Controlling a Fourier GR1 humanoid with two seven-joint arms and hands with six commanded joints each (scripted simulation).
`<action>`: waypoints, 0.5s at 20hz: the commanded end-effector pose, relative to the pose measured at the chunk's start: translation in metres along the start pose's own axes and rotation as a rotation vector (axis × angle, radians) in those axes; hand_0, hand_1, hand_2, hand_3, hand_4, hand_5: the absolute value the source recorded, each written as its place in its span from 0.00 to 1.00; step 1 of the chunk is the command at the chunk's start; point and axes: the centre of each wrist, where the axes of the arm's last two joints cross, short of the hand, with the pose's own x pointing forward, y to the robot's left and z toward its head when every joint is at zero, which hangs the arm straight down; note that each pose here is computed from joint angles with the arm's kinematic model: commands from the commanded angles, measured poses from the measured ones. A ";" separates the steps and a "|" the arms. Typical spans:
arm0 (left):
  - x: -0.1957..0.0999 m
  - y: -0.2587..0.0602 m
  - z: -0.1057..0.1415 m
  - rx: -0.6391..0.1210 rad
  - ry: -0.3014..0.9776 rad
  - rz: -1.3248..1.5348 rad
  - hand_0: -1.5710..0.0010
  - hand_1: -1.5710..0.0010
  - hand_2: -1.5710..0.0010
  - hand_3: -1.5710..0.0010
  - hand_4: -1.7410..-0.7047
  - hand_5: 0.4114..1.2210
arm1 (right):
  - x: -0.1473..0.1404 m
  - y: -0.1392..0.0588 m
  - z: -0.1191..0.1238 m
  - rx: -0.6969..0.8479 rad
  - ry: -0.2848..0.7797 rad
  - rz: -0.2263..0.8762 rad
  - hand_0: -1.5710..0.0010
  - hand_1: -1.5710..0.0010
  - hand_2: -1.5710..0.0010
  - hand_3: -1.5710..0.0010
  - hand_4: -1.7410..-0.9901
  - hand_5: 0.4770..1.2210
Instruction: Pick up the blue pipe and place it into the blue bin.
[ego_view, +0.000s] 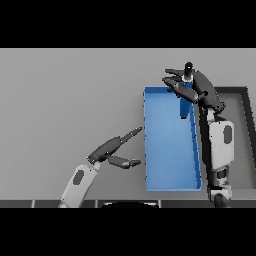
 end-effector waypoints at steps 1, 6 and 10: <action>-0.003 0.000 0.002 0.001 -0.012 -0.002 1.00 1.00 1.00 1.00 0.78 0.06 | -0.011 -0.001 0.004 -0.024 0.037 -0.001 0.00 0.00 0.00 0.00 0.32 1.00; 0.002 0.006 0.004 0.027 -0.020 -0.016 1.00 1.00 1.00 1.00 0.78 0.07 | -0.061 -0.003 0.007 -0.136 0.239 -0.015 0.00 0.00 0.00 0.00 0.32 1.00; 0.001 0.002 0.003 0.022 -0.029 -0.023 1.00 1.00 1.00 1.00 0.79 0.08 | -0.090 -0.002 0.012 -0.142 0.384 -0.050 0.00 0.00 0.00 0.20 0.26 1.00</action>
